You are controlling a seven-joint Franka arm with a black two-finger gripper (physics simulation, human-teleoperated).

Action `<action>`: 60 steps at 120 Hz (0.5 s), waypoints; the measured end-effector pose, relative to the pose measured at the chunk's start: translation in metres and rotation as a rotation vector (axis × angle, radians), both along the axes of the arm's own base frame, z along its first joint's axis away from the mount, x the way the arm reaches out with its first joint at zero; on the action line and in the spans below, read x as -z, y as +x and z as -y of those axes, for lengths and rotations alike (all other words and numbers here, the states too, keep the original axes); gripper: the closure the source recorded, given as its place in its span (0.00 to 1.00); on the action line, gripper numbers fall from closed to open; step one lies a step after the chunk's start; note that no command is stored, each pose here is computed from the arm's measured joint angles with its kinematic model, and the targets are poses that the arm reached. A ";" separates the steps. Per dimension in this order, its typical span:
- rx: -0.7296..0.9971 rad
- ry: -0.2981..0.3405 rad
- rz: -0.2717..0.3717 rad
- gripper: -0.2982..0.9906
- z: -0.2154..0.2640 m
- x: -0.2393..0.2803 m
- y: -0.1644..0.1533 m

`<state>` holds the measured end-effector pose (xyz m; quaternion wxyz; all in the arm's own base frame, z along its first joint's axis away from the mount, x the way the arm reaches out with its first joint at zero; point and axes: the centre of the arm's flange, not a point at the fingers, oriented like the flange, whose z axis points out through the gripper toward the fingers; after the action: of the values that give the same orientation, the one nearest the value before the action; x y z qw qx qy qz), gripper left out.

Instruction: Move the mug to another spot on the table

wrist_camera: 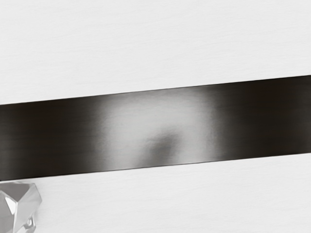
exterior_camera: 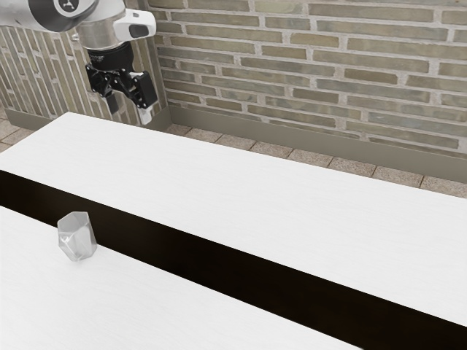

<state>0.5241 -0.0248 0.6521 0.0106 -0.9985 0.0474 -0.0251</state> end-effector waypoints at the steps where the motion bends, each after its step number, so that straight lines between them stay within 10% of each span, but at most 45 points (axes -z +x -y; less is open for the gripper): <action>1: 0.000 0.000 0.000 0.23 0.000 0.000 0.000; 60: -0.175 -0.010 -0.077 0.23 -0.059 0.018 -0.034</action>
<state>0.4901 0.0341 0.6346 0.0060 -0.9991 -0.0395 0.0141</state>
